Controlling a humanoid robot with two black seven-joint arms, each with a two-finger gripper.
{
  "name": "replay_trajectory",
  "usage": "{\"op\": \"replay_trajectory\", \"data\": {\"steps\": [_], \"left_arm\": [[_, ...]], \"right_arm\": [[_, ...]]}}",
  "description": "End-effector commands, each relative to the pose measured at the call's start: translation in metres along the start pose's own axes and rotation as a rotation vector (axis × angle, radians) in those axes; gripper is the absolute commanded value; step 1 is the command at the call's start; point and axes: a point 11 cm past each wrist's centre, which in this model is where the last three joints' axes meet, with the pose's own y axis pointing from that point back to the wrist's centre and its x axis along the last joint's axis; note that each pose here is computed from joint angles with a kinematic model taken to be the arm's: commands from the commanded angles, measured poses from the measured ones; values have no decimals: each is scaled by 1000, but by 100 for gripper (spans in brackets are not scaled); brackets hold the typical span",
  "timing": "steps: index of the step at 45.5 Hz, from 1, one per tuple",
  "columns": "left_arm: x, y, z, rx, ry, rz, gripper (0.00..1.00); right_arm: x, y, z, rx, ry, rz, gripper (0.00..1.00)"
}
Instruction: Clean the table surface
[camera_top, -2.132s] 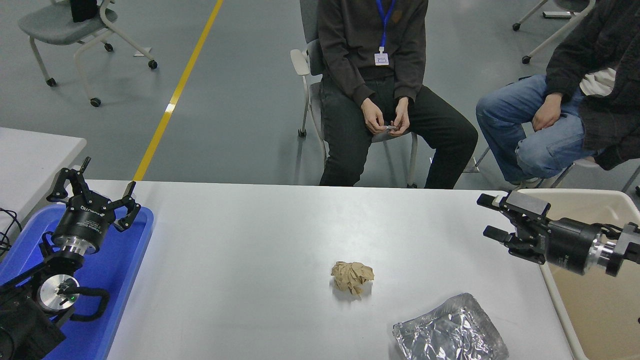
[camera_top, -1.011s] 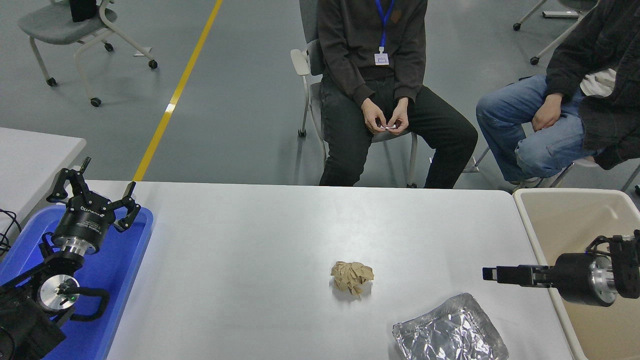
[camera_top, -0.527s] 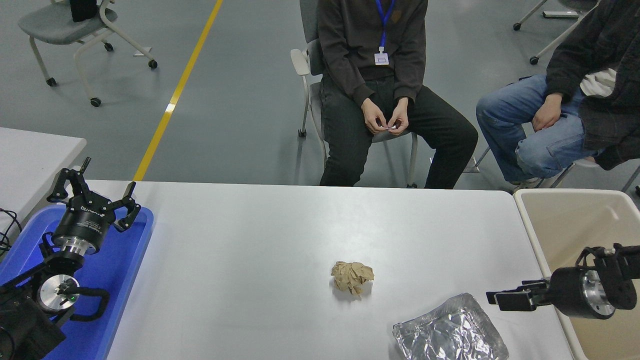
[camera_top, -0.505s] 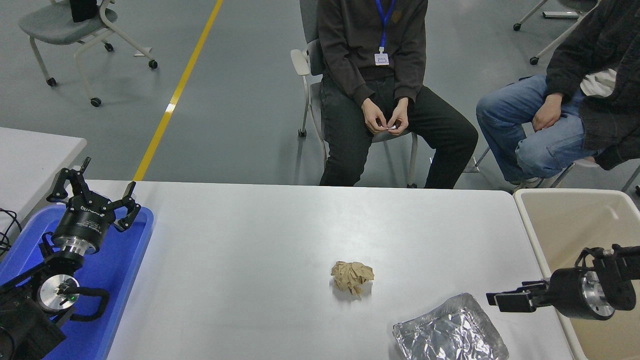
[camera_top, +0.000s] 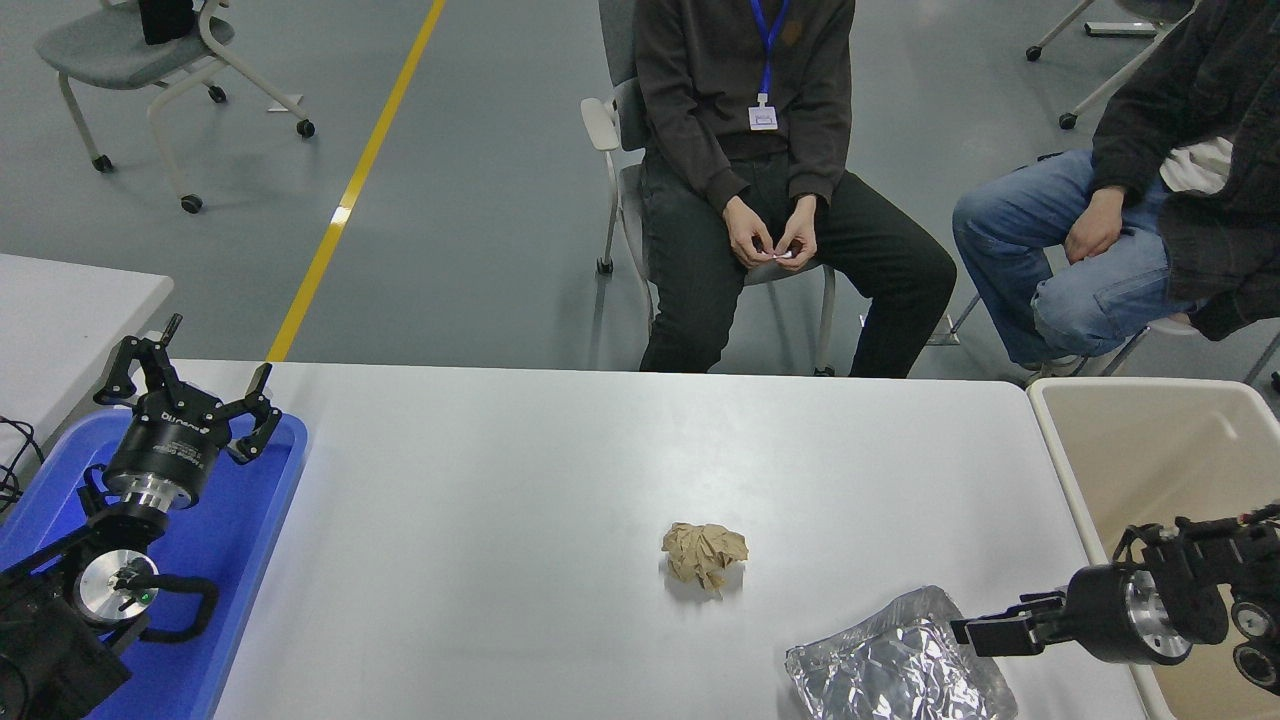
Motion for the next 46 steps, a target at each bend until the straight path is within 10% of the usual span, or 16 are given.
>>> {"op": "replay_trajectory", "data": {"steps": [1,31,39,46], "left_arm": [[0,0,0,0,0,0,100],[0,0,0,0,0,0,100],[0,0,0,0,1,-1,100],[0,0,0,0,0,0,100]], "right_arm": [[-12,-17,-9,25,6,3,100],[-28,-26,7,-14,30,41,100],[-29,-27,2,20,32,36,52],[-37,-27,2,22,44,8,38]]}}
